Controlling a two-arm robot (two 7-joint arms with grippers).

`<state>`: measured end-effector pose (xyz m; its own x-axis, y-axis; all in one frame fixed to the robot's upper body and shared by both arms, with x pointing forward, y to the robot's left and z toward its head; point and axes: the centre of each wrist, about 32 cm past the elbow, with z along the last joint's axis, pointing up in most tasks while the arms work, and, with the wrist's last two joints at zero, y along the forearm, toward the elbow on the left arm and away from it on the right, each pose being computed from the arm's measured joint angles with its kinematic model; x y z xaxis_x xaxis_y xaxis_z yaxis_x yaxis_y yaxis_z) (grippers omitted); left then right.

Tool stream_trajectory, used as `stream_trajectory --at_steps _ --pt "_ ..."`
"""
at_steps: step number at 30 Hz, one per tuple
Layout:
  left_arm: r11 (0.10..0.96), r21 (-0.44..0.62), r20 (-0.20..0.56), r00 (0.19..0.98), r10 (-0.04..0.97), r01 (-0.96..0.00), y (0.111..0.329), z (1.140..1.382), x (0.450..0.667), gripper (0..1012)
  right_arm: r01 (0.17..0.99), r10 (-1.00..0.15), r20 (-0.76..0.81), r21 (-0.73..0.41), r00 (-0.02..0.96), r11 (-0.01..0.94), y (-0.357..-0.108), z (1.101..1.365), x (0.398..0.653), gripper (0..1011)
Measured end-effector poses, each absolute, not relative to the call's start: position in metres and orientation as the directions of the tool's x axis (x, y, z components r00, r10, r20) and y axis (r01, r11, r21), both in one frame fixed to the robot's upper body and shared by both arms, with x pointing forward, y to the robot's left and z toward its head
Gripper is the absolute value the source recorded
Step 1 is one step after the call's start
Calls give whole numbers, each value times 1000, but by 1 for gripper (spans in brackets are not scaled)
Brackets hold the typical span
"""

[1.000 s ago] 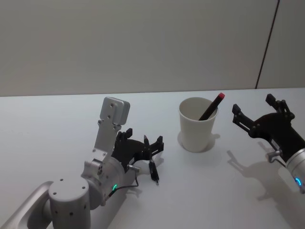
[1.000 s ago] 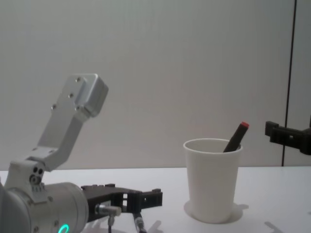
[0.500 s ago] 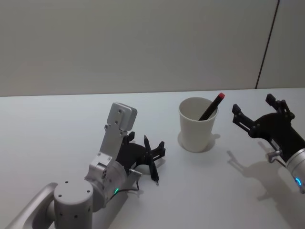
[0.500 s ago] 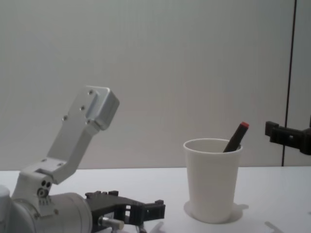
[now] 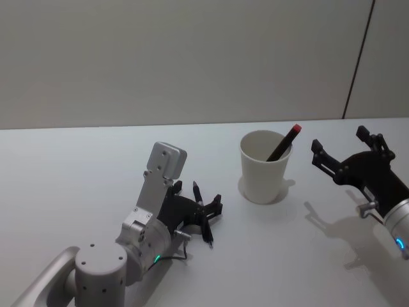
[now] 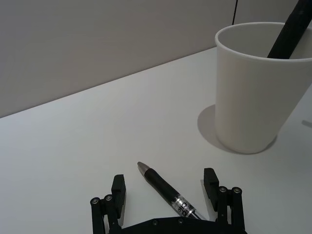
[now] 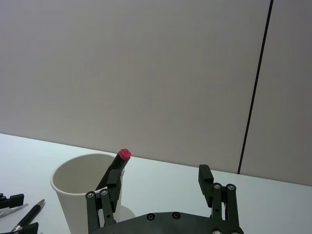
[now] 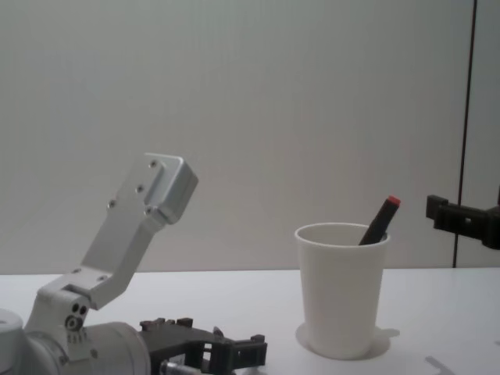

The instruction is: Place the pen into the pen holder.

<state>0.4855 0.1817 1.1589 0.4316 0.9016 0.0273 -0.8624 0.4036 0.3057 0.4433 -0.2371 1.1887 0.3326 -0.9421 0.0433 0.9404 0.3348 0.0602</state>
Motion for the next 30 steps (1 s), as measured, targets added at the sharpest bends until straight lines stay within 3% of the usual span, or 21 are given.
stream_trajectory --at_steps 30 --pt "390 331 33 424 905 -859 181 1155 488 1001 940 -942 43 60 333 335 -237 1189 443 1001"
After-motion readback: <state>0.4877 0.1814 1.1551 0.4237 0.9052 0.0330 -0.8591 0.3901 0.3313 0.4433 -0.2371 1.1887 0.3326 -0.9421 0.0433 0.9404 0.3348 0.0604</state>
